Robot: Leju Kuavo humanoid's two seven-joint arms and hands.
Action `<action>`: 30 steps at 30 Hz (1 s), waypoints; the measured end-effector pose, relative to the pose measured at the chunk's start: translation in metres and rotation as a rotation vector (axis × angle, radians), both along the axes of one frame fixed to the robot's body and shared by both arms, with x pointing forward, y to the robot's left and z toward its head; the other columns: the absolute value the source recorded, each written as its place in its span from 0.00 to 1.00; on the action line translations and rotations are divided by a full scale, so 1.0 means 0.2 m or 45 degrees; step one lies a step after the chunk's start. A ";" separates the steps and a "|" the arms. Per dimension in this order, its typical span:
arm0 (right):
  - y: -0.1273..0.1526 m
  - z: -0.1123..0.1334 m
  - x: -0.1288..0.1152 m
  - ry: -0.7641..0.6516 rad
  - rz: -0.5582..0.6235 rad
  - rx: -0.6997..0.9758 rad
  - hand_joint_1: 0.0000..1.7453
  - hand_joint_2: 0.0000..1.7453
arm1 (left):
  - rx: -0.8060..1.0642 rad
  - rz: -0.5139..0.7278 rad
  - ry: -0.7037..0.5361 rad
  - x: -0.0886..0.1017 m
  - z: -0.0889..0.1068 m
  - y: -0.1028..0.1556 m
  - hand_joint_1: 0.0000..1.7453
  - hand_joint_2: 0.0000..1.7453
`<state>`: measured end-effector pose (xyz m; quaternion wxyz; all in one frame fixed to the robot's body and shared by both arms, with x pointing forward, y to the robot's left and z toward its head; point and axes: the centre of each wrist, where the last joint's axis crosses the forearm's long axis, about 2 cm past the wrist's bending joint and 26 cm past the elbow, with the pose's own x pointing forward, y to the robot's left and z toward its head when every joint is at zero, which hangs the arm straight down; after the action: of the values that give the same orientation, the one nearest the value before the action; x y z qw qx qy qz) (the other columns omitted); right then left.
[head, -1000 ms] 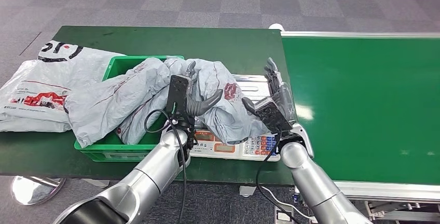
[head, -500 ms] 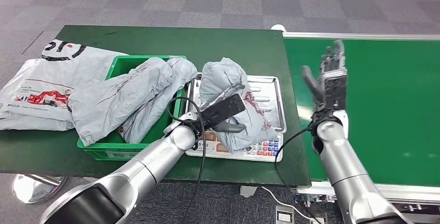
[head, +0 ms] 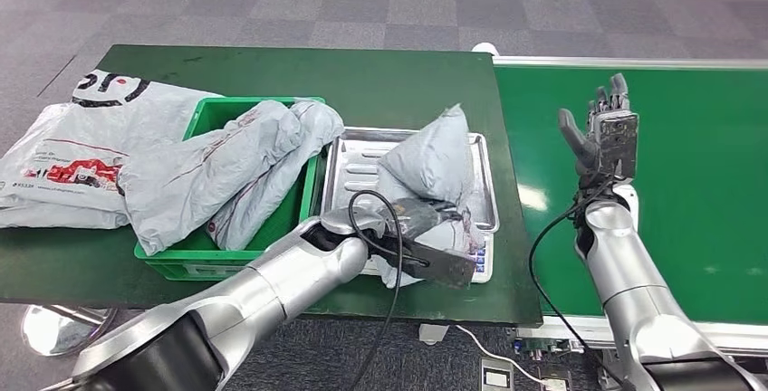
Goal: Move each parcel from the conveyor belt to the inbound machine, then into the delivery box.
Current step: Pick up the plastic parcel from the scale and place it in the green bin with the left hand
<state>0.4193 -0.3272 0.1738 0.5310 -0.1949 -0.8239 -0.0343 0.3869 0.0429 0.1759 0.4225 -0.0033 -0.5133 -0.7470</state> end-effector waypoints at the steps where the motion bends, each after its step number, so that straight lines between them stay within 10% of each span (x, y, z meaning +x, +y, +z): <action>1: 0.00 0.00 0.00 0.007 0.005 -0.004 0.00 1.00 | 0.045 -0.030 -0.026 0.00 0.01 -0.01 1.00 1.00; 30: 0.03 0.04 -0.08 -0.064 0.021 -0.093 0.00 1.00 | -0.331 0.179 -0.834 0.09 0.22 -0.02 1.00 1.00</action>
<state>0.4039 -0.3212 0.1816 0.5030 -0.2062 -0.8393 -0.0048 0.4048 0.0385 0.2200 0.2819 0.2179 -0.7113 -0.6058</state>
